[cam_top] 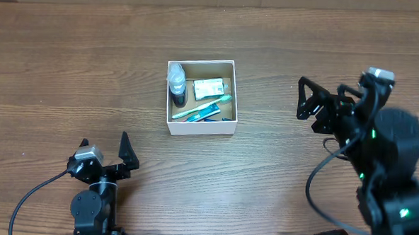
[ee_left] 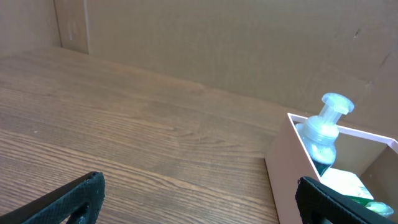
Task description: Pack container
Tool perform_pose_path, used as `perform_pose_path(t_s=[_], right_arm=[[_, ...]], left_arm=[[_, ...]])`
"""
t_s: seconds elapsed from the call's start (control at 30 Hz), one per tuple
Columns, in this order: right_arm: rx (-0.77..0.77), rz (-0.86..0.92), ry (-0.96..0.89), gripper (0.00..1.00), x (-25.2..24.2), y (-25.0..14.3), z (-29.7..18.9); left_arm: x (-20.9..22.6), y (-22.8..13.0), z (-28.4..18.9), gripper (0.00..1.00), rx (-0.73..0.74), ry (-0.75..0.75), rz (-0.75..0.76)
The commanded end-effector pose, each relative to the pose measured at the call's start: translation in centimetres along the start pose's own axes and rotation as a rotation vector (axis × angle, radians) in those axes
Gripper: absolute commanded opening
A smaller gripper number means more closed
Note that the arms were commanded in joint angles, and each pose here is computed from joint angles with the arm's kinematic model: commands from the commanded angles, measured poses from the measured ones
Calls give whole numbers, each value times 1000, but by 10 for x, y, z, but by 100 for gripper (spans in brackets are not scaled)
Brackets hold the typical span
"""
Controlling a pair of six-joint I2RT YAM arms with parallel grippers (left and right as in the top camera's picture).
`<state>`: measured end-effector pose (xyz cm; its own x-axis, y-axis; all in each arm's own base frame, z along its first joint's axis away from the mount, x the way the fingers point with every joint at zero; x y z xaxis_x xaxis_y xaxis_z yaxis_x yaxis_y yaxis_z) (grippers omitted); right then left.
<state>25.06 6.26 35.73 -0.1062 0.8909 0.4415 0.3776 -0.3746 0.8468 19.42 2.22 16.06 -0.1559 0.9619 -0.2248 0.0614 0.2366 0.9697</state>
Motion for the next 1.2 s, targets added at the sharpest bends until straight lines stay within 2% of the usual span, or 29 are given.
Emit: perform_pose_path(t_s=[0.0,0.1,0.3,0.53,0.87,1.03,1.17], right_arm=[[-117,-7,39,100,-20,-27,0],[-187,-9,87,100,-39,-58,0],[-158,6,61,100,-76,-116,-2],[-150,-20,42,100,-100,-160,0],[-149,-214,22,100,-106,-174,0],[-111,-216,-5,100,-113,-182,2],[-142,-216,-30,100,-116,-179,0]], left_arm=[[3,1,0,100,-16,16,-11],[3,1,0,100,-15,16,-11],[3,1,0,100,-15,16,-11],[3,1,0,100,-16,16,-11],[3,1,0,100,-16,16,-11],[3,1,0,100,-15,16,-11],[3,1,0,100,-16,16,-11]])
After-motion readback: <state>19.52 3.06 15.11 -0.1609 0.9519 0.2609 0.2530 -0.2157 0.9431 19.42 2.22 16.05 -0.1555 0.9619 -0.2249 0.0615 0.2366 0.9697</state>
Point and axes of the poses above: each gripper's point midway between its finger pads, its own z axis out along the fingers, its own x axis along the line the jaws close on, y = z × x, the point moved 5 cm from there along -z, back along the fingers
